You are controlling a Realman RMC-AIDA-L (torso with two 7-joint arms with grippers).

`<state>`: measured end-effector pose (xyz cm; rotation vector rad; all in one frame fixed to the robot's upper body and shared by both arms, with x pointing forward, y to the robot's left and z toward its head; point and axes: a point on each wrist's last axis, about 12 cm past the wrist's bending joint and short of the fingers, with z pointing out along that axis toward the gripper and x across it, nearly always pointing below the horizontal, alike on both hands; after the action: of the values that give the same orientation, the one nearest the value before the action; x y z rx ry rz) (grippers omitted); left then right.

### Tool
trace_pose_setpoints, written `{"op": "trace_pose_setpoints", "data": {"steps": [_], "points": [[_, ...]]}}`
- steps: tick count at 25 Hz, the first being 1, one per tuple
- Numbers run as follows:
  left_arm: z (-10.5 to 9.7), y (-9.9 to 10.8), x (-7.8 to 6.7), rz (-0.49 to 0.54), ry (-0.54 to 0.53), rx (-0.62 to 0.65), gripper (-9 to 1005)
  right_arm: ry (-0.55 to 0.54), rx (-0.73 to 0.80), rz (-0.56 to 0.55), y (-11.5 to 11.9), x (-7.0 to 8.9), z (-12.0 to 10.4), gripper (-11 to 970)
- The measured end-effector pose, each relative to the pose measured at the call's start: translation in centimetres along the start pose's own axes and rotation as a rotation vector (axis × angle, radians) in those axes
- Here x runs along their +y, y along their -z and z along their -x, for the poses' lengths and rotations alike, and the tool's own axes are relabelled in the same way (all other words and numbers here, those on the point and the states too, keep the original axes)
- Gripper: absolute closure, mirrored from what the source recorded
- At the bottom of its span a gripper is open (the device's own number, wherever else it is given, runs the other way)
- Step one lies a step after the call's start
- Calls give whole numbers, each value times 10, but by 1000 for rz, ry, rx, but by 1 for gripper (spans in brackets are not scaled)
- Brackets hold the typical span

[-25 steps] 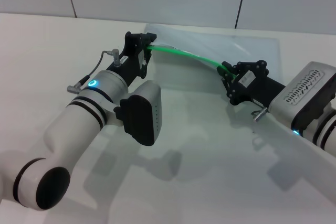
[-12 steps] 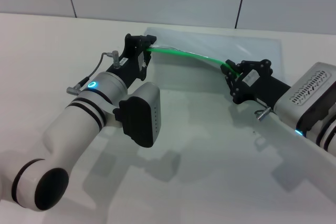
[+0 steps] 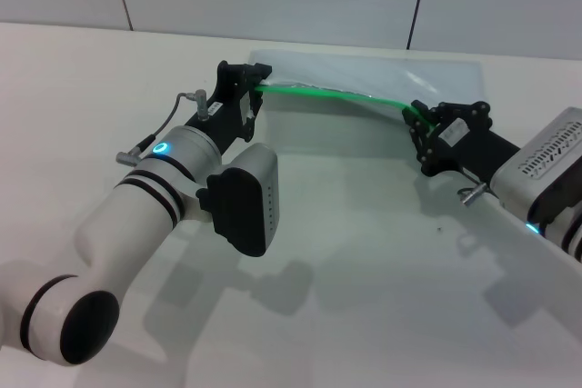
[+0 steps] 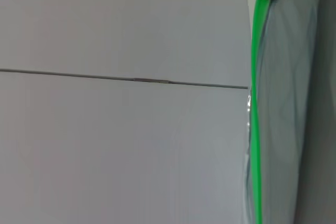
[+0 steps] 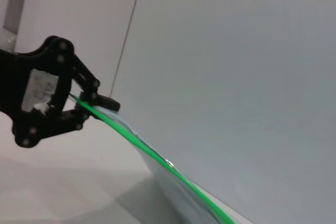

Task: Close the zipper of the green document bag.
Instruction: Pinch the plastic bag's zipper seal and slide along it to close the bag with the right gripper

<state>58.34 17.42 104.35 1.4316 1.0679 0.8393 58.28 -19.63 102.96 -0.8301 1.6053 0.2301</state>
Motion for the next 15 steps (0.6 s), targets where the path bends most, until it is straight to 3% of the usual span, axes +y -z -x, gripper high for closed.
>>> {"op": "trace_pose_setpoints", "data": {"steps": [15], "points": [[0, 0, -2, -15, 0, -1, 950, -13, 32, -77, 11, -16, -11, 808]]}}
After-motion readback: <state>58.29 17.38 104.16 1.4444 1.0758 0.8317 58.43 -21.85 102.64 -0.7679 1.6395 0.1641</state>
